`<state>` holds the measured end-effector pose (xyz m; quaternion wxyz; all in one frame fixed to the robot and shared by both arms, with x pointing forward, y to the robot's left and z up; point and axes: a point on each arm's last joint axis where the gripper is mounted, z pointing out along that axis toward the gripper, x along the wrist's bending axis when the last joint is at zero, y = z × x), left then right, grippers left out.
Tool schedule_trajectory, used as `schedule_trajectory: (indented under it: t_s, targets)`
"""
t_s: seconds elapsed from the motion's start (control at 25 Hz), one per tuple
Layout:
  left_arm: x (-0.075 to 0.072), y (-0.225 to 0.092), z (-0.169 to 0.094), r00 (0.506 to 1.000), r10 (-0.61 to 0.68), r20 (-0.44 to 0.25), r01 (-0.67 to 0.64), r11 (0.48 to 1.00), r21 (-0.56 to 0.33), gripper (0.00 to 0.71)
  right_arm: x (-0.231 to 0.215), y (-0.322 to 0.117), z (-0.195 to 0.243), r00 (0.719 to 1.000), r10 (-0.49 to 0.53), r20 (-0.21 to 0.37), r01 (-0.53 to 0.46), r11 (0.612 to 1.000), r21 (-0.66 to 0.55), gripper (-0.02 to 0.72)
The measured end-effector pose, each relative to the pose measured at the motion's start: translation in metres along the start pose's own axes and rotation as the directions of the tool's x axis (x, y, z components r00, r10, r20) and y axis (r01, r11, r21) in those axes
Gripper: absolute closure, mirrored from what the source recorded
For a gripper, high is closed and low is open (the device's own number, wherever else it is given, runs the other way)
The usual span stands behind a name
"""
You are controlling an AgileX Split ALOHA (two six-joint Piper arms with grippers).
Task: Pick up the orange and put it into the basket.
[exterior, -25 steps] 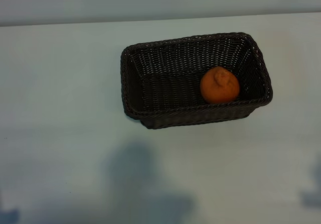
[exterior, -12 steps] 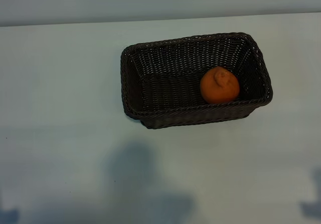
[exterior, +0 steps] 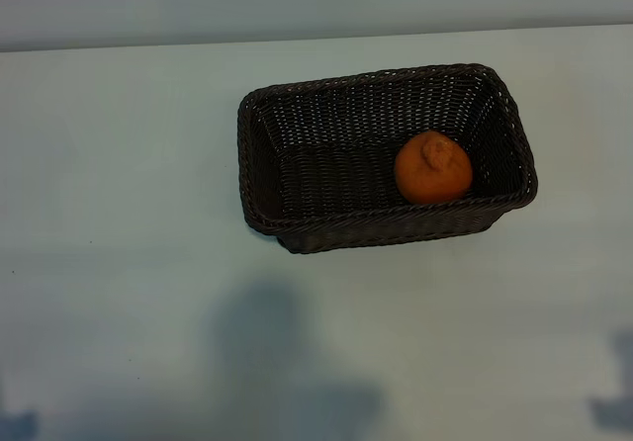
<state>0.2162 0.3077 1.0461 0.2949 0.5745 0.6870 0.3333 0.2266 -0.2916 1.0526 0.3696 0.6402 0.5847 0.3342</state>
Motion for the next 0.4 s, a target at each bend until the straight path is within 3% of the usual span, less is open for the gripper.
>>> schedule_trajectory:
  t_s: [0.4]
  targets:
    - [0.0,0.0,0.0,1.0,-0.005,0.0,0.005,1.0,0.0,0.118,-0.0002,-0.0002,0.0003,1.0,-0.001,0.003,0.001,1.0,0.001,0.143]
